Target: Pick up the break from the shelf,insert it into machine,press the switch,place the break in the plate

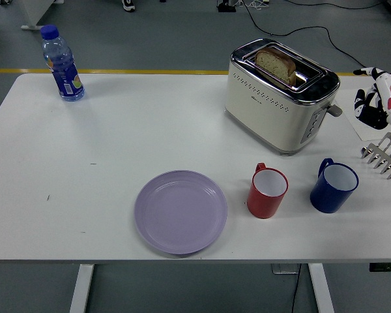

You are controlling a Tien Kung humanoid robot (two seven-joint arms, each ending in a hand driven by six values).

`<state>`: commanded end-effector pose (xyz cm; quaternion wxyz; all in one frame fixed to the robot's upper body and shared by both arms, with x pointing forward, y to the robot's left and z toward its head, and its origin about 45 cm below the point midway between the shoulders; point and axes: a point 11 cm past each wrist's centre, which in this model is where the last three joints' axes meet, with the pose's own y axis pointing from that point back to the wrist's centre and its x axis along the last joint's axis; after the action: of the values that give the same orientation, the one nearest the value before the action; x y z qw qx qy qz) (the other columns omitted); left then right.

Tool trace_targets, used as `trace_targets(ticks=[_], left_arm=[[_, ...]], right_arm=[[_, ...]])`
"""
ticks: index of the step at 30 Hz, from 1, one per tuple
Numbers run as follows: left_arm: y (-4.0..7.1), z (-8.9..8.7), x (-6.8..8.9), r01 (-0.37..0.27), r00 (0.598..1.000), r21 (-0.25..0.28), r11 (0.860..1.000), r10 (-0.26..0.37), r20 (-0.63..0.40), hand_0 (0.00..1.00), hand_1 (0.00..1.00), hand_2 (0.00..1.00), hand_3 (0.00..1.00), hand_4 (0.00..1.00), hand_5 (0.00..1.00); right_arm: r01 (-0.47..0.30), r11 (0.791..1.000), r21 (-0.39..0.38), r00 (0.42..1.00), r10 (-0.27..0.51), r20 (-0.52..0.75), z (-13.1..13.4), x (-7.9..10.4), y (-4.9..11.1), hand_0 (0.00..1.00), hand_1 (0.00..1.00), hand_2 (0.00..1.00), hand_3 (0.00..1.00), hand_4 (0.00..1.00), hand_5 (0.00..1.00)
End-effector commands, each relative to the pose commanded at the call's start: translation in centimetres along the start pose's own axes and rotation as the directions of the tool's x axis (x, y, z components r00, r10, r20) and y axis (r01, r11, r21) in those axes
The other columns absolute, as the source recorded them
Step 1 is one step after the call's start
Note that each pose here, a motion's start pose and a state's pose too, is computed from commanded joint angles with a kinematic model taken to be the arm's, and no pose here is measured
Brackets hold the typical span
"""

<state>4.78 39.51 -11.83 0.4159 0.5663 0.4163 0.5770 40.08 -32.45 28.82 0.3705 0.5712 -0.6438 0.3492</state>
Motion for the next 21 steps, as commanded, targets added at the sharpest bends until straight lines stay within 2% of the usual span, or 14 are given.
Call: trace_targets(ticks=[1, 7, 13, 21], left_arm=[[0.0, 0.0, 0.0, 0.000, 1.000, 0.001, 1.000, 0.000, 0.002, 0.691, 0.720, 0.727, 0.571, 0.325, 0.907], [0.0, -0.1, -0.1, 0.001, 1.000, 0.003, 1.000, -0.001, 0.005, 0.690, 0.720, 0.726, 0.571, 0.323, 0.909], [0.0, -0.1, -0.1, 0.003, 1.000, 0.002, 1.000, -0.003, 0.005, 0.690, 0.719, 0.726, 0.571, 0.319, 0.909], [0.0, 0.1, -0.1, 0.003, 1.000, 0.001, 1.000, -0.003, 0.007, 0.690, 0.718, 0.725, 0.570, 0.319, 0.914]], right_arm=[[0.019, 1.000, -0.016, 1.000, -0.019, -0.001, 0.5, -0.8, 0.1, 0.238, 0.002, 0.134, 0.780, 0.442, 0.002], [0.049, 0.997, -0.060, 0.999, -0.050, -0.021, 2.3, -2.7, 0.3, 0.233, 0.002, 0.128, 0.758, 0.437, 0.002], [0.058, 0.995, -0.085, 0.997, -0.061, -0.037, 3.3, -3.5, 0.2, 0.233, 0.002, 0.127, 0.756, 0.435, 0.002], [0.061, 0.995, -0.084, 0.997, -0.064, -0.037, 2.9, -3.9, -0.3, 0.223, 0.002, 0.129, 0.756, 0.431, 0.002]])
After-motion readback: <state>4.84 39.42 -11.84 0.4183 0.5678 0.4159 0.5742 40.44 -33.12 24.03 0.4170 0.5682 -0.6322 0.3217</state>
